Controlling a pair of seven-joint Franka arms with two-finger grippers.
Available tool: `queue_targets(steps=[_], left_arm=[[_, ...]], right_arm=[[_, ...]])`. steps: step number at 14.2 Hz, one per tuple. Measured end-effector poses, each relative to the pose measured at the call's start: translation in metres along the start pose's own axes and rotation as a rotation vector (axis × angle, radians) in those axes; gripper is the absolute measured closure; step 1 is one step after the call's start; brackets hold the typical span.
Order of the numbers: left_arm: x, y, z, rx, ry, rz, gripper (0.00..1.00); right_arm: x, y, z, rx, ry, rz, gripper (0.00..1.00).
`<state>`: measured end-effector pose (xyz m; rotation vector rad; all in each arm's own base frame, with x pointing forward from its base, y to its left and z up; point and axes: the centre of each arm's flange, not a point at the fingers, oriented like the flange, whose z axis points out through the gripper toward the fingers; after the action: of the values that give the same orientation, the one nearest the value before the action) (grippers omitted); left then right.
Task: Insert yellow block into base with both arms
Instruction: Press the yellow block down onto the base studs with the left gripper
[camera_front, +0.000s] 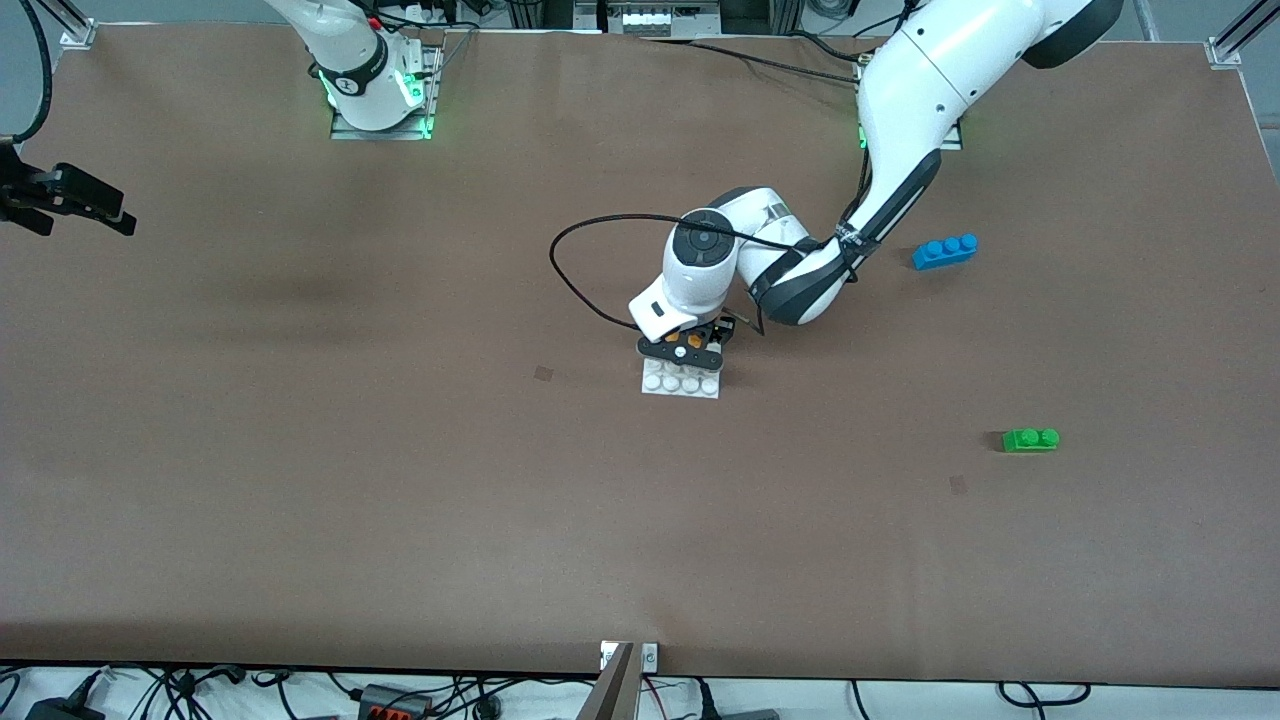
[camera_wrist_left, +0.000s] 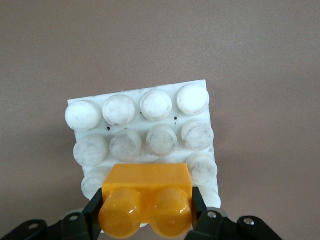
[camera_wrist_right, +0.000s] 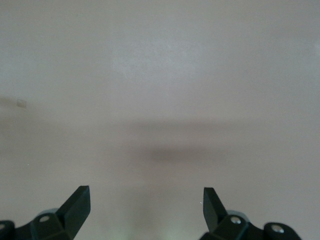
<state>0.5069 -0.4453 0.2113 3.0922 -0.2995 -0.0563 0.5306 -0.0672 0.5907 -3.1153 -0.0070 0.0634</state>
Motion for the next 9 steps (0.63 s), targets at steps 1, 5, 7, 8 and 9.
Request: queue_targets(steps=[1, 5, 7, 8, 9], left_arm=[[0.0, 0.0, 0.0, 0.0, 0.0, 0.0, 0.3], [-0.0001, 0.0, 0.0003, 0.0, -0.001, -0.001, 0.3], [-0.0001, -0.0001, 0.0003, 0.0, -0.001, -0.005, 0.3], [-0.0001, -0.0001, 0.0004, 0.0, -0.001, -0.006, 0.3], [-0.0001, -0.0001, 0.0004, 0.0, -0.001, -0.008, 0.3]], right_arm=[[0.0003, -0.0024, -0.0002, 0.0, 0.0, -0.004, 0.0], [0.0006, -0.0053, -0.0007, -0.001, 0.0, -0.01, 0.0], [0.001, -0.0083, -0.0008, -0.001, 0.0, -0.015, 0.0], [0.0011, -0.0093, -0.001, -0.001, 0.001, -0.017, 0.0], [0.0011, -0.0096, -0.0011, -0.001, 0.001, -0.018, 0.0]])
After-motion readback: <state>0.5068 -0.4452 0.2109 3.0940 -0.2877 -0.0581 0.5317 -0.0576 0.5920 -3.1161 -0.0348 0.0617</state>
